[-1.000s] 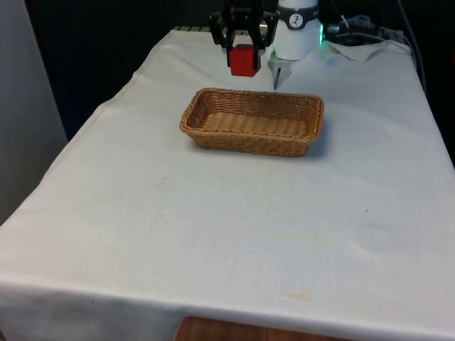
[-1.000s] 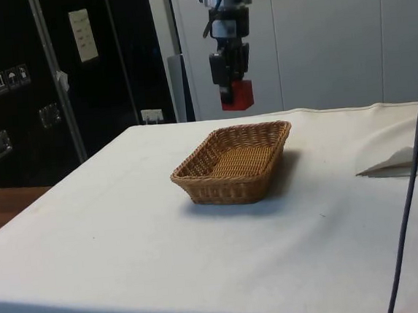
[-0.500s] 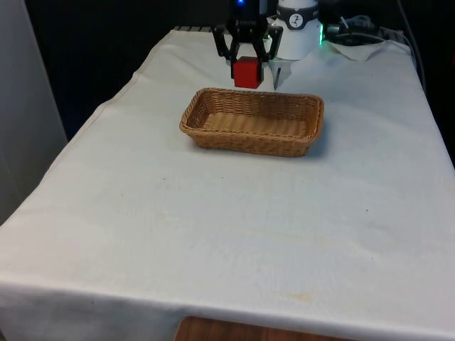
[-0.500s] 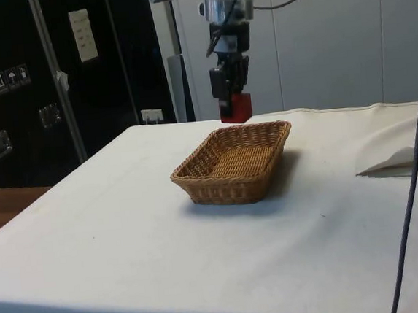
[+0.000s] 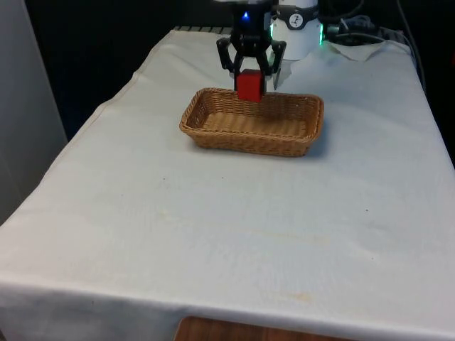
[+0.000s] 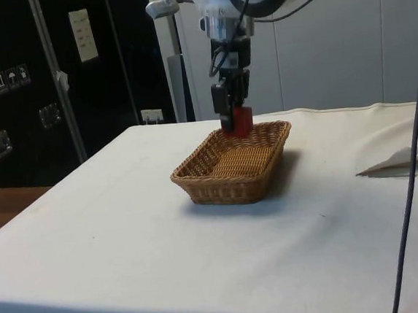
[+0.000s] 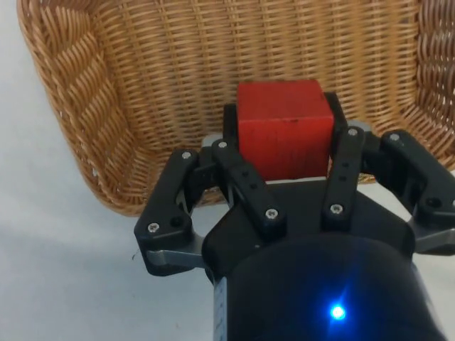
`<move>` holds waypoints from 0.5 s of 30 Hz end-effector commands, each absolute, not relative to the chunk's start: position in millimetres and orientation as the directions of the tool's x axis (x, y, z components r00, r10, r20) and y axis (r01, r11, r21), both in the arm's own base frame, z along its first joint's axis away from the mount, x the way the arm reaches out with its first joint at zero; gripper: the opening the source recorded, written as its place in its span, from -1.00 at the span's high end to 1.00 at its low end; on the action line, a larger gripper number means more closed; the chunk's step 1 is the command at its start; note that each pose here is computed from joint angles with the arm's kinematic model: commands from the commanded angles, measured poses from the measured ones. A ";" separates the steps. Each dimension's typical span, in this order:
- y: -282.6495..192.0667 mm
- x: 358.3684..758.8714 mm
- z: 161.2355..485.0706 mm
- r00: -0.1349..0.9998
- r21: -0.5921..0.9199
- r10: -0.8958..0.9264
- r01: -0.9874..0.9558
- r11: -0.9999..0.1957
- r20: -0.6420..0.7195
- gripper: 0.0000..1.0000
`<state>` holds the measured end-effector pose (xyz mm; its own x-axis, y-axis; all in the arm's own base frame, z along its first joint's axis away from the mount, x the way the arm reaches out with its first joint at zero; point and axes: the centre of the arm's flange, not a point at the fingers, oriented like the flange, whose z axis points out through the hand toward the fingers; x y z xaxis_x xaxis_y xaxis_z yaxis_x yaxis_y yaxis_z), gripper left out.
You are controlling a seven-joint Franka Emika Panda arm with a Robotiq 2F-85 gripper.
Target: Pick up the cube and place it into the basket.
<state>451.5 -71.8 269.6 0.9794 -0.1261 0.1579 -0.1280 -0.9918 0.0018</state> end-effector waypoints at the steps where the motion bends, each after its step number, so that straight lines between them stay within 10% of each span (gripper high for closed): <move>1: -69.2 452.6 268.9 0.978 -0.005 -0.129 -0.129 -0.992 0.164 0.96; 15: -64.8 458.0 244.8 0.980 0.011 -0.125 -0.129 -0.992 0.155 0.96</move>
<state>457.4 -68.6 244.7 0.9812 -0.1246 0.1474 -0.1290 -0.9914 0.0210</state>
